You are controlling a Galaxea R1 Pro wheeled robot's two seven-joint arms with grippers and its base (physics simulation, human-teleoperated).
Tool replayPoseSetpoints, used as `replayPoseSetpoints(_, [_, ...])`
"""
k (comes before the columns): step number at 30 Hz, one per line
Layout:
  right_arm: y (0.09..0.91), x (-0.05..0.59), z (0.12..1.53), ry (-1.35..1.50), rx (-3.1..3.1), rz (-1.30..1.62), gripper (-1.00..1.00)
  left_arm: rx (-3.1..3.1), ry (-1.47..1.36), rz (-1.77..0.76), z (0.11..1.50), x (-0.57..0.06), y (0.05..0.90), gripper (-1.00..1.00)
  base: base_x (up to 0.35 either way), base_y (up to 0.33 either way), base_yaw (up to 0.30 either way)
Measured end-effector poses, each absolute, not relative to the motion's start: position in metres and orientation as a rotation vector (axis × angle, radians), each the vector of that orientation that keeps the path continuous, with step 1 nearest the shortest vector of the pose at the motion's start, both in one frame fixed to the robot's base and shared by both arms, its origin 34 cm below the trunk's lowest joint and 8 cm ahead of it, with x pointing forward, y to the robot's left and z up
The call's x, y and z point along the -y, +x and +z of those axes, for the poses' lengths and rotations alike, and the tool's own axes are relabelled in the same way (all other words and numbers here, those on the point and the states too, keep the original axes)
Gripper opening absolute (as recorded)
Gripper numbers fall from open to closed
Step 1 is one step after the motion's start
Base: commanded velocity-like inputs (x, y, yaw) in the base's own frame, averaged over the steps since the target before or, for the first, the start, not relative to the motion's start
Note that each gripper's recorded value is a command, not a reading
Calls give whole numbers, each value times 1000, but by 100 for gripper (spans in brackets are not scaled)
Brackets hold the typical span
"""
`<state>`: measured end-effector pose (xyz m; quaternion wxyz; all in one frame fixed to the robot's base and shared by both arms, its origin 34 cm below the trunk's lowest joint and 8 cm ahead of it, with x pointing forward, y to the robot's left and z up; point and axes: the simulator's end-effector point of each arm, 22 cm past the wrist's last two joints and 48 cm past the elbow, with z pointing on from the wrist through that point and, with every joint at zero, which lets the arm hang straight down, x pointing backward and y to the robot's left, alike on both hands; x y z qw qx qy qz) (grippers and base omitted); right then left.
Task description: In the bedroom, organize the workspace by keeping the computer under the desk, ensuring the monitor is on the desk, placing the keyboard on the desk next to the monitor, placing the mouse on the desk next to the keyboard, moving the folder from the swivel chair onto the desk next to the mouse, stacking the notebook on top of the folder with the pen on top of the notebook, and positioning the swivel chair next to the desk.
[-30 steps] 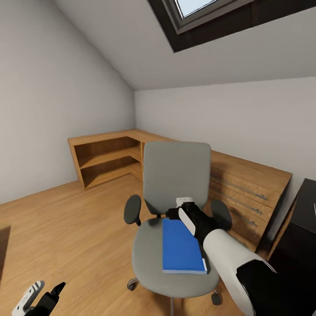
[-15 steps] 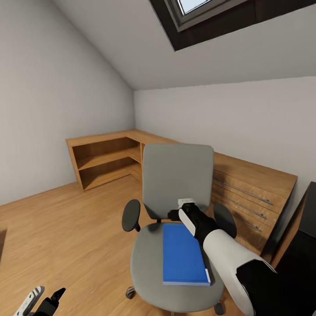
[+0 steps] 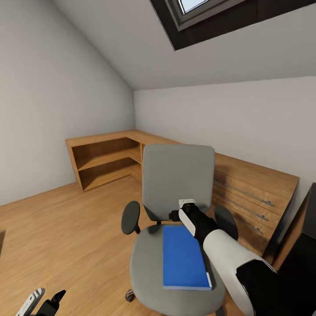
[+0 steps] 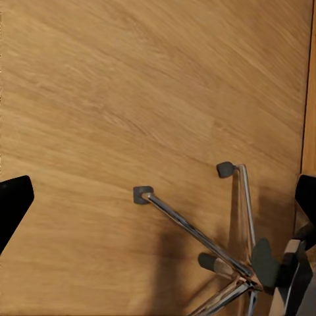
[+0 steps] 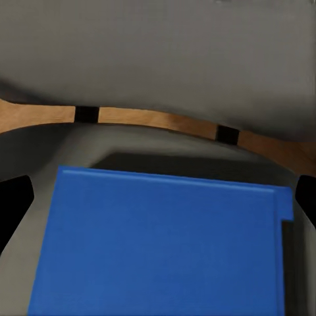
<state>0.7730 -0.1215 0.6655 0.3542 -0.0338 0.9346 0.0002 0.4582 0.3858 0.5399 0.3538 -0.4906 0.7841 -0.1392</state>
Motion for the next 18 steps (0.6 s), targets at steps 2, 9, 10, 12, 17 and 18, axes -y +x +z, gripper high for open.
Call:
replayPoseSetpoints(2, [773,122,665,-87,-2416,0,100,-2033,-1282,-356,535,-388,455,100,46,0,0])
replayPoseSetpoints(9, [772,122,659,-87,-2416,0,100,-2023,-1337,-358,520,-394,444,100,14,0,0])
replayPoseSetpoints(10, [771,122,657,-87,-2417,0,100,-2021,-1339,-360,518,-395,444,100,3,0,0])
replayPoseSetpoints(12, [771,122,653,-87,-2417,0,100,-2019,-1340,-361,514,-395,443,100,2,0,0])
replayPoseSetpoints(17, [769,121,642,-87,-2417,1,100,-2018,-1340,-364,504,-396,441,100,0,0,0])
replayPoseSetpoints(18, [768,121,640,-86,-2417,1,100,-2018,-1340,-364,502,-396,440,100,0,0,0])
